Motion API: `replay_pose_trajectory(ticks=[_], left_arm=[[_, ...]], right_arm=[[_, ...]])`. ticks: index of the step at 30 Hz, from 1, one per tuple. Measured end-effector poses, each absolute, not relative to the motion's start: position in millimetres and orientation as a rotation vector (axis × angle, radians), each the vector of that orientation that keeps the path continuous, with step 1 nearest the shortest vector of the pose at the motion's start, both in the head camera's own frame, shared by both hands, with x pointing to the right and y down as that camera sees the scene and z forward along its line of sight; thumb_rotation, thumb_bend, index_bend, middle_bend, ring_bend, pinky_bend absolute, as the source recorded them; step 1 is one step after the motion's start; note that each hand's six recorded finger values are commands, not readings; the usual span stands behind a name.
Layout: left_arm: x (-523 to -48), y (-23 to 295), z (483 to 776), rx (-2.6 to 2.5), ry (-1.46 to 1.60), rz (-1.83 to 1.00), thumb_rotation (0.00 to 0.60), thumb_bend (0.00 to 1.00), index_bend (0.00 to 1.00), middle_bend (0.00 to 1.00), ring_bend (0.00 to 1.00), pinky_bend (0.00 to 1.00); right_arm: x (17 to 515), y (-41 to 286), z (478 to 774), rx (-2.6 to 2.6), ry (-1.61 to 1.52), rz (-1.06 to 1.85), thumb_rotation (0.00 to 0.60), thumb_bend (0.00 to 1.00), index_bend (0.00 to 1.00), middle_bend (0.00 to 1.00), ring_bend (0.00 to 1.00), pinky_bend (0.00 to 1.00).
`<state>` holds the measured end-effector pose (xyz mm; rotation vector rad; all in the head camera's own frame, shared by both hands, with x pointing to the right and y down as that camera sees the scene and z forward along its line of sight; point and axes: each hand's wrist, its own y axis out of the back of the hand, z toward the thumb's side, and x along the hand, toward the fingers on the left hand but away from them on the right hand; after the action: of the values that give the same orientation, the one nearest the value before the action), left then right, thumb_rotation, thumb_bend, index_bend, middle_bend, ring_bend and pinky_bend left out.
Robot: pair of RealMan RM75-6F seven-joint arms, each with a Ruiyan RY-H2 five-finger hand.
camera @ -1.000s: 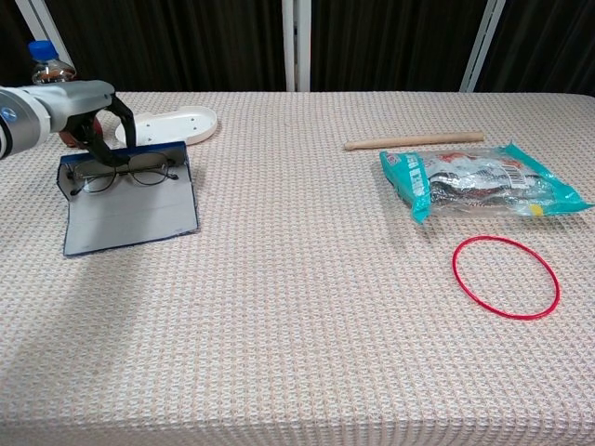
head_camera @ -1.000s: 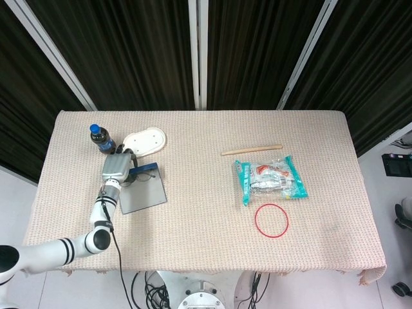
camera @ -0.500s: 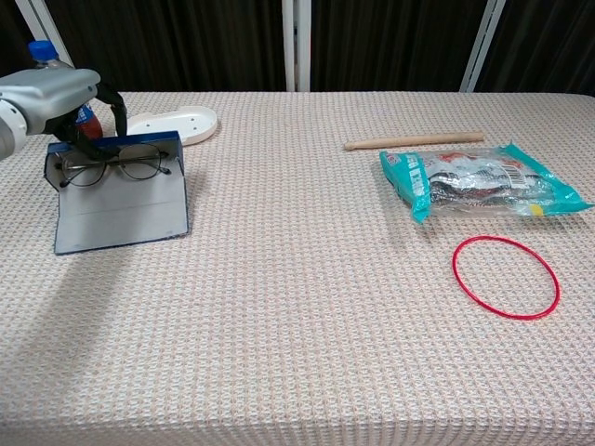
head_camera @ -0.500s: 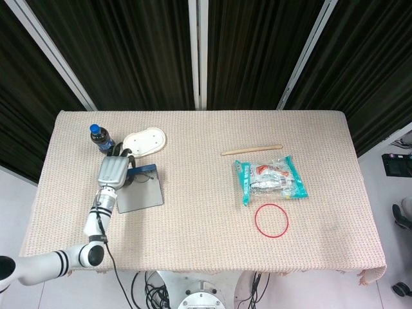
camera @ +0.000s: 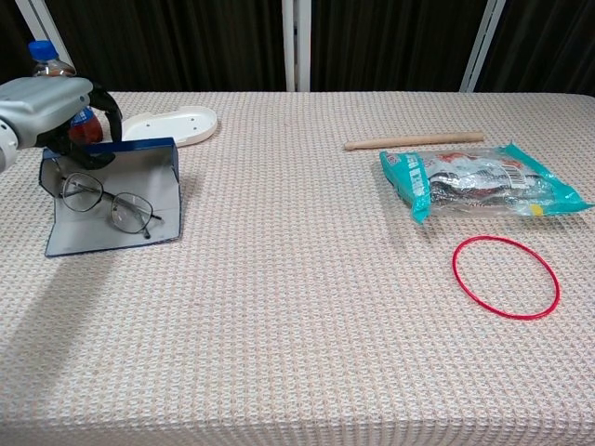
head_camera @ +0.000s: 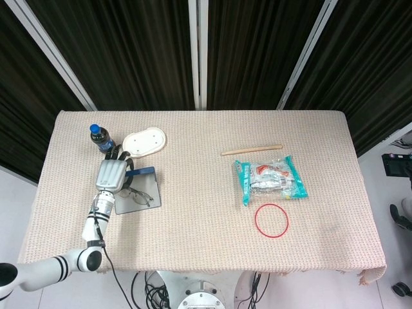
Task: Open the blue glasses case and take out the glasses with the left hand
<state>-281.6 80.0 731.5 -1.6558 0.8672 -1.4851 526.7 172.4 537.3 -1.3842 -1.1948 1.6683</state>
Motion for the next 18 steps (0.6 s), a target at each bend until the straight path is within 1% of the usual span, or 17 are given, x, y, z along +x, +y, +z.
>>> replay_pose_trajectory(ticks=[10,11,13,15,17,18], left_arm=[[-287.1,77.7,739.6,-1.653,0.854,-1.531,0.6,0.47,0.64,0.22,0.0,0.08],[-287.3,77.8,740.2,-1.654,0.853,-1.535,0.6,0.47,0.64,0.22,0.0,0.08],[-288.2,78.2,742.1,-1.658,0.848,-1.546,0.6,0.47,0.59,0.21,0.0,0.08],[-289.1,78.6,744.0,-1.663,0.842,-1.556,0.6,0.46,0.43,0.19,0.0,0.07],[-290.4,79.1,746.2,-1.672,0.835,-1.571,0.6,0.44,0.2,0.15,0.0,0.06],[-291.2,79.3,747.2,-1.677,0.832,-1.579,0.6,0.42,0.12,0.13,0.0,0.06]], right_arm=[[528.2,173.2,538.6,-1.383,-1.195,1.675,0.6,0.32,0.0,0.0,0.0,0.0],[528.6,173.4,538.8,-1.384,-1.195,1.676,0.6,0.32,0.0,0.0,0.0,0.0],[528.9,173.7,539.2,-1.385,-1.194,1.678,0.6,0.32,0.0,0.0,0.0,0.0],[529.0,173.8,539.3,-1.386,-1.194,1.678,0.6,0.32,0.0,0.0,0.0,0.0],[529.6,173.9,539.1,-1.385,-1.195,1.679,0.6,0.32,0.0,0.0,0.0,0.0],[529.9,173.9,539.0,-1.384,-1.196,1.679,0.6,0.32,0.0,0.0,0.0,0.0]])
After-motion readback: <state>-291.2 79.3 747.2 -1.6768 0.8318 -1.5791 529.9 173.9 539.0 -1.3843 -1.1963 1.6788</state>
